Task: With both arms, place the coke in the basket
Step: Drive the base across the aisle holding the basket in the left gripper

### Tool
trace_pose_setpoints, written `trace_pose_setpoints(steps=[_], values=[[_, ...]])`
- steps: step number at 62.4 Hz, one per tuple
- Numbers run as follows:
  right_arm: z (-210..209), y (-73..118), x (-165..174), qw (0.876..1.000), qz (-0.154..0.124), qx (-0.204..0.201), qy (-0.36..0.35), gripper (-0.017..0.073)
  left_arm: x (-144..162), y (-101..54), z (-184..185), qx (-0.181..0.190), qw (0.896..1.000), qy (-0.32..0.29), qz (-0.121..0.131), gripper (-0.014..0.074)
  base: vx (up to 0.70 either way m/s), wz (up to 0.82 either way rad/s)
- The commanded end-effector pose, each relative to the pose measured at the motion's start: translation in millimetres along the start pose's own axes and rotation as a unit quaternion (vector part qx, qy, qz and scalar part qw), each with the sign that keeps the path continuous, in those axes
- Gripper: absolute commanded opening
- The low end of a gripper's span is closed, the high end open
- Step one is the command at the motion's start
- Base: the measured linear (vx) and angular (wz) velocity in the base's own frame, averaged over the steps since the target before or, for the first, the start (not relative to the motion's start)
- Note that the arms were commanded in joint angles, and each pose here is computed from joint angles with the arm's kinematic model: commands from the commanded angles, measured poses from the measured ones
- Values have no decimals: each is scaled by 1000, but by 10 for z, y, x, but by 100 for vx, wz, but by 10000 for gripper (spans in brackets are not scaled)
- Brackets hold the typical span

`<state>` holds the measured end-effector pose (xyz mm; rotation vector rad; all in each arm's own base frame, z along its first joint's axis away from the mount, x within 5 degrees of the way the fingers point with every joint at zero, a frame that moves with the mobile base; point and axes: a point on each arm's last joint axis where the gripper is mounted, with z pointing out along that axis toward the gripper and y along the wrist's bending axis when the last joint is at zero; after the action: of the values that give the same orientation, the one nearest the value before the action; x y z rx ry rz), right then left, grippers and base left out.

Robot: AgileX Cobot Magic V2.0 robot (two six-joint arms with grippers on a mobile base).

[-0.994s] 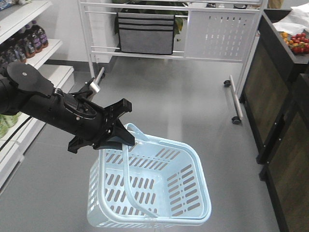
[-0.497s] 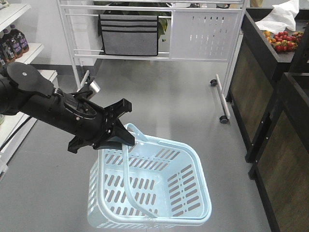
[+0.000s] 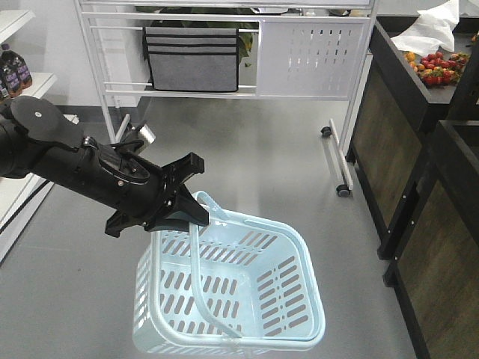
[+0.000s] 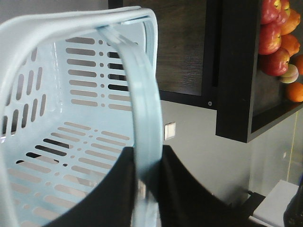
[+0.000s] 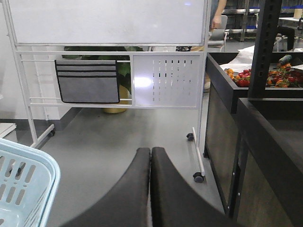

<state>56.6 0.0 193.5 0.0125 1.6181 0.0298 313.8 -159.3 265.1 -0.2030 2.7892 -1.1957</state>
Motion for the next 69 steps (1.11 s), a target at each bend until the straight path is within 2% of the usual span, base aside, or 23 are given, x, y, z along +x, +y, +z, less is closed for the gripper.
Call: trace_pose_setpoints(steps=[1,69], values=[[0,7,-7,999,-2,-3,-33,-10,40,-230,-172,47,999,-20,6,-5,14,-4],[0,7,-7,999,-2,-3,-33,-10,39,-230,-172,47,999,-21,6,-5,15,-2]])
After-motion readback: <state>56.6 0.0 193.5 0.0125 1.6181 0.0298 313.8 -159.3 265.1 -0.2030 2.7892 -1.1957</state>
